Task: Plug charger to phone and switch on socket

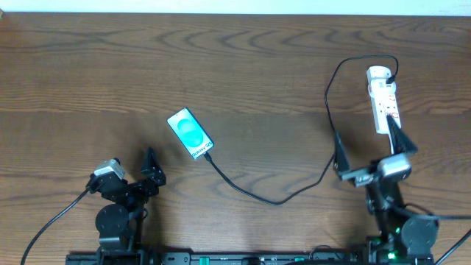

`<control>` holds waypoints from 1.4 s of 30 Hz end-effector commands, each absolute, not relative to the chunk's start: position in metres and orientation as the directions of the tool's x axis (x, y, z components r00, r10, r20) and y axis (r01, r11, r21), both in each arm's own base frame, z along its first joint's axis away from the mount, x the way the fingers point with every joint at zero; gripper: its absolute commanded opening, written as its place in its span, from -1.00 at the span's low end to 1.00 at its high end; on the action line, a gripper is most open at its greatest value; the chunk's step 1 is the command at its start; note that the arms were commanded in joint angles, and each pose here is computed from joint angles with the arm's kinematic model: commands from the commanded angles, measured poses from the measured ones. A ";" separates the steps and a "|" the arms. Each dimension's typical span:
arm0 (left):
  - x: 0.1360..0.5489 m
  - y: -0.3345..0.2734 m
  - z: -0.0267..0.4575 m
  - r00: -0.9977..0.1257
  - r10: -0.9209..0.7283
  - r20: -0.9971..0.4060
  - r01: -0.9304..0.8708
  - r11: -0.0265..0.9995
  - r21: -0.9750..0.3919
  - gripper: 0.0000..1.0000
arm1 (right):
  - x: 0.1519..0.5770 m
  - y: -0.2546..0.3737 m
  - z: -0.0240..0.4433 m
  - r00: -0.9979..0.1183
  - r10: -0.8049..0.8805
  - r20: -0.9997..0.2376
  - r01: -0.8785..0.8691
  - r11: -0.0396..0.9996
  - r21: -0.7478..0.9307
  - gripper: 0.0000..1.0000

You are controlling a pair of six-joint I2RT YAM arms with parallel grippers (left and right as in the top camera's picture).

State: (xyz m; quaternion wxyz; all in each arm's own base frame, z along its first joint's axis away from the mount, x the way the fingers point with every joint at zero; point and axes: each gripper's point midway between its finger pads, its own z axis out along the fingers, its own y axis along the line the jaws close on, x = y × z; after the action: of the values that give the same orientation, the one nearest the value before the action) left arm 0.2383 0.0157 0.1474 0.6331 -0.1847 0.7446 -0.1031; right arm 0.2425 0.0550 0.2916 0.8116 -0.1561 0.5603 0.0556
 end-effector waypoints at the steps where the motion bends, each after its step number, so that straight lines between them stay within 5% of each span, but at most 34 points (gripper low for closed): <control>1: 0.237 0.019 0.133 -0.160 -0.412 -0.897 -0.175 0.906 -0.385 0.86 | 0.237 0.051 0.268 0.380 -0.132 -0.915 -0.221 0.948 -0.229 0.98; 20: 0.237 0.019 0.133 -0.160 -0.412 -0.897 -0.175 0.906 -0.385 0.86 | 0.245 0.034 0.151 -0.068 -0.156 -0.985 -0.206 0.969 -0.139 0.99; 30: 0.237 0.019 0.133 -0.160 -0.412 -0.897 -0.175 0.906 -0.385 0.86 | 0.245 0.029 0.152 -0.069 -0.146 -0.987 -0.176 0.975 -0.132 0.99; 42: 0.237 0.019 0.133 -0.160 -0.412 -0.897 -0.175 0.906 -0.385 0.87 | 0.246 -0.009 0.157 -0.064 0.119 -0.991 0.064 0.991 0.115 0.99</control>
State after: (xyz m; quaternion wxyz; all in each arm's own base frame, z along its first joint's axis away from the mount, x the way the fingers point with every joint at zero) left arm 0.2383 0.0157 0.1473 0.6330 -0.1847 0.7447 -0.1030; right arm 0.2467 0.0017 0.1567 0.6795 0.0108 0.7334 0.0144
